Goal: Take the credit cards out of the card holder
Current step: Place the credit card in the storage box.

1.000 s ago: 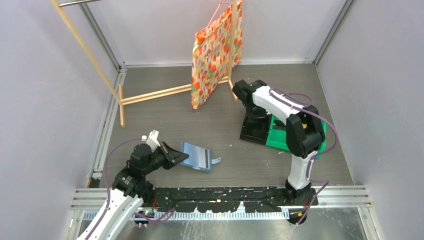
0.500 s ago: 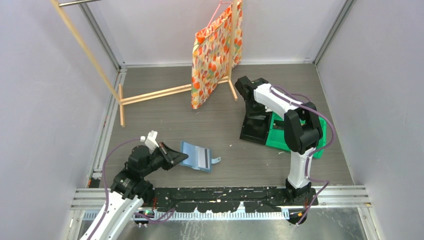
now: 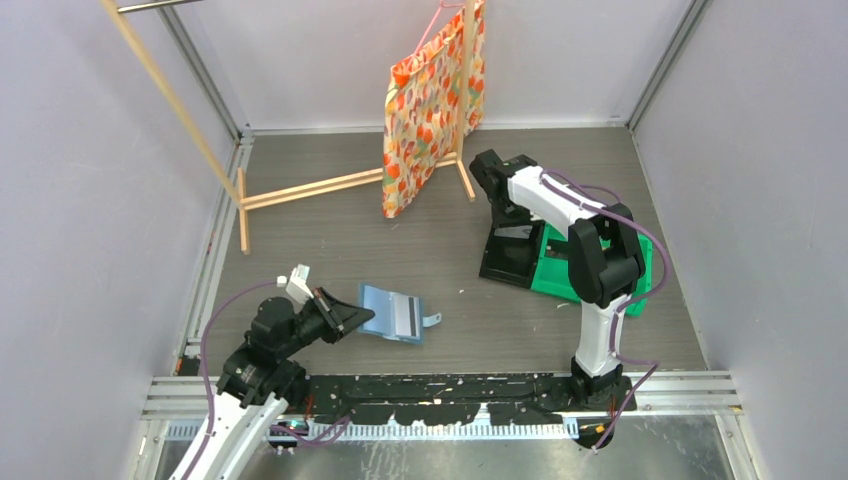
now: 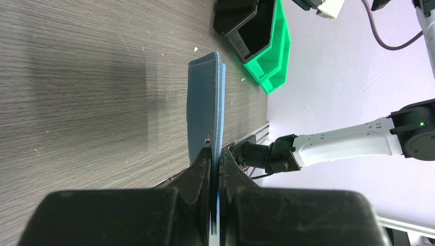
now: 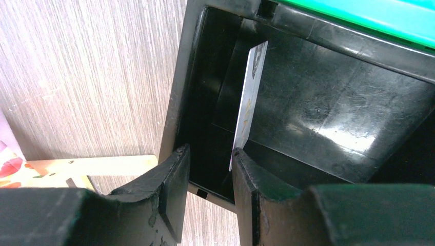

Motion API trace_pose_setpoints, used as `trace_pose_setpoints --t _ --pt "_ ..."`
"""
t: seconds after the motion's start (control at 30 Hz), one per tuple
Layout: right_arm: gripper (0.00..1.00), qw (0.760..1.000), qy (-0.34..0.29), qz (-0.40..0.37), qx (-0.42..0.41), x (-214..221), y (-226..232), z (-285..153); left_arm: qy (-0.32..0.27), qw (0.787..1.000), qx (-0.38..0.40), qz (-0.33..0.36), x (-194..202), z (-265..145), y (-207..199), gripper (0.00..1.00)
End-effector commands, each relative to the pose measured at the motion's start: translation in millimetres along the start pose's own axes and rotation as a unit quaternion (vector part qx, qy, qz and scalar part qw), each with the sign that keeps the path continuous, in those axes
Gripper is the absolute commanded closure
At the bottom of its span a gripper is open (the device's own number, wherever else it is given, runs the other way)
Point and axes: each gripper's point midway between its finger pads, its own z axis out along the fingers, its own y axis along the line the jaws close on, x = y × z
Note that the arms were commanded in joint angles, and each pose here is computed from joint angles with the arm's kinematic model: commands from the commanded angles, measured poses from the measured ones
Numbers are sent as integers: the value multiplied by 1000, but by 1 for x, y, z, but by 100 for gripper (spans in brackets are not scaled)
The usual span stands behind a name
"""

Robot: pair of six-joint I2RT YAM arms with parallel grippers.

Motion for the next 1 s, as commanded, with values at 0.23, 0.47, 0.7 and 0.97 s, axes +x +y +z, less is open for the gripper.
trace_pose_setpoints --t 0.23,0.47,0.7,0.97 --pt "59 990 -5 123 -71 -19 43 -27 0 1000 22 -1 -2 0 -11 99" --pt "59 992 0 92 -81 -16 52 -33 0 1000 23 -1 -1 0 -10 100" --pt "62 994 25 50 -95 -11 53 -45 2 1000 24 -2 -1 2 -9 99" --pt "65 983 30 -54 -173 -15 64 -74 5 1000 24 -5 -1 6 -8 100"
